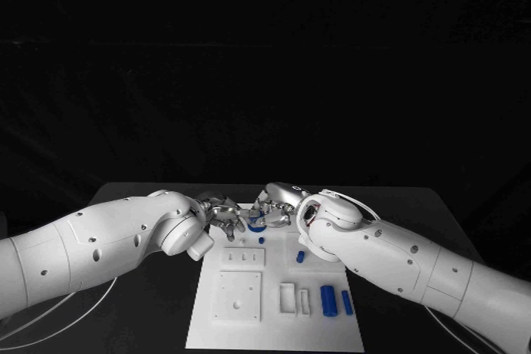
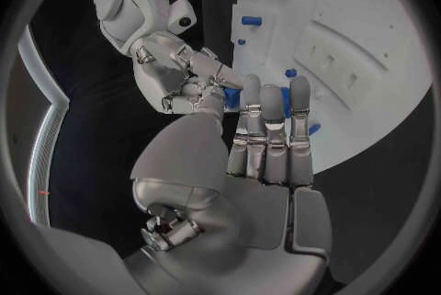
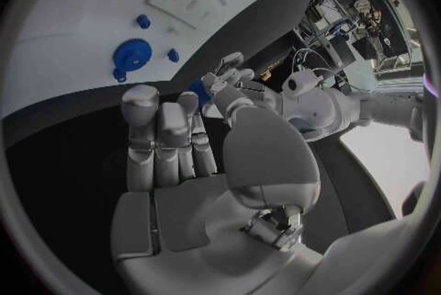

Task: Assemble the parts on the task board

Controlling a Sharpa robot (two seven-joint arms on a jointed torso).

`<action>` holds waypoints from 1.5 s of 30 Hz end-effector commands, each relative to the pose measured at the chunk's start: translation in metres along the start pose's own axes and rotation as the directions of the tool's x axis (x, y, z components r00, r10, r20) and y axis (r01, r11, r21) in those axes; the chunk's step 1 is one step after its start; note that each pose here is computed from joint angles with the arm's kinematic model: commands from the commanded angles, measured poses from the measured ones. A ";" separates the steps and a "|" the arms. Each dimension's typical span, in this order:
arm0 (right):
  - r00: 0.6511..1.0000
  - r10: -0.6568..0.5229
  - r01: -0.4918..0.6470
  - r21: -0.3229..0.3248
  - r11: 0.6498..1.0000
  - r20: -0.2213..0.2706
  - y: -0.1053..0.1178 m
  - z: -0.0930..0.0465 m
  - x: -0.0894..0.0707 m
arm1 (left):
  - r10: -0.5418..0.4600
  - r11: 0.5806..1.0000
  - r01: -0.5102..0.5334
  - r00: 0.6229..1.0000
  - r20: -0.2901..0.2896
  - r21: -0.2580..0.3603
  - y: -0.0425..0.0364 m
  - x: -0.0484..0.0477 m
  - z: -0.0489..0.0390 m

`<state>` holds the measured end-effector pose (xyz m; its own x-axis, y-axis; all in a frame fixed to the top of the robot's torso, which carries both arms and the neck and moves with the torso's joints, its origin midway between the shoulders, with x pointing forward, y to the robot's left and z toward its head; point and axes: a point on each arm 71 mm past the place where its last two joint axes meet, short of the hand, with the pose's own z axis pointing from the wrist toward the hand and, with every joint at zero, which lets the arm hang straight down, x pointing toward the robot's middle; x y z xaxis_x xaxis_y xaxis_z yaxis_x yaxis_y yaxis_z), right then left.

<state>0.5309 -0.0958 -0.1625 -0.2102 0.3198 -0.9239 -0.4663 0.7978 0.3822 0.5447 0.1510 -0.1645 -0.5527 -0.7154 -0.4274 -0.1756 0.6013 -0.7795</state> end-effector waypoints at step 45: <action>0.999 0.033 -0.033 0.011 0.999 0.012 -0.010 -0.002 0.004 | 0.007 1.000 -0.006 1.000 -0.015 0.017 -0.0032 0.0017 -0.0012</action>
<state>0.5337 -0.1034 -0.1711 -0.2240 0.3314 -0.9165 -0.4426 0.8032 0.3986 0.5434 0.1498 -0.1645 -0.5631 -0.7104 -0.4222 -0.1707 0.5998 -0.7817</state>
